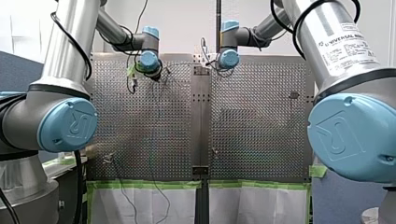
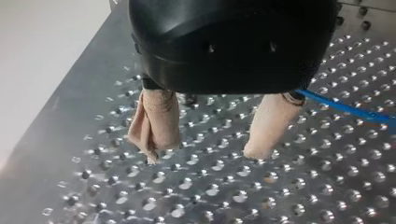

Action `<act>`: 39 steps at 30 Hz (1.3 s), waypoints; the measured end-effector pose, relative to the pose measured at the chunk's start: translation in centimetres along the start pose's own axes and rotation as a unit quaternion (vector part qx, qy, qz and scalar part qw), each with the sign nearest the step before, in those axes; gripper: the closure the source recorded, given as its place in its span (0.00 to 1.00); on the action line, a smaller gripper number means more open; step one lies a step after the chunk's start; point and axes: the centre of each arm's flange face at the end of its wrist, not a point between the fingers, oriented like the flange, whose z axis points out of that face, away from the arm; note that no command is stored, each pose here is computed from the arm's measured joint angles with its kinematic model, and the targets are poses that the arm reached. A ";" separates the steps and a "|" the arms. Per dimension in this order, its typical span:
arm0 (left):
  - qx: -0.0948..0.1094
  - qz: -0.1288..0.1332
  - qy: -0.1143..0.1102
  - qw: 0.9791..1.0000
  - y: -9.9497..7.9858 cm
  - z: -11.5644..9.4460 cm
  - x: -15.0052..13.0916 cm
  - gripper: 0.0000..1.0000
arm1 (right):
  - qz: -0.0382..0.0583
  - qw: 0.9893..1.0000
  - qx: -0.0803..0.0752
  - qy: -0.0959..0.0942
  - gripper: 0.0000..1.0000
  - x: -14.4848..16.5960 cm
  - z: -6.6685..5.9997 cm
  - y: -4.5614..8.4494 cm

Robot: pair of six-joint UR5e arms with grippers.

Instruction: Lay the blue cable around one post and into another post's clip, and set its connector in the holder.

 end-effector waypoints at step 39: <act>0.013 -0.010 -0.016 1.000 -0.8 -0.3 1.0 0.00 | 0.031 0.988 -0.135 -0.069 1.00 -22.9 -2.8 17.9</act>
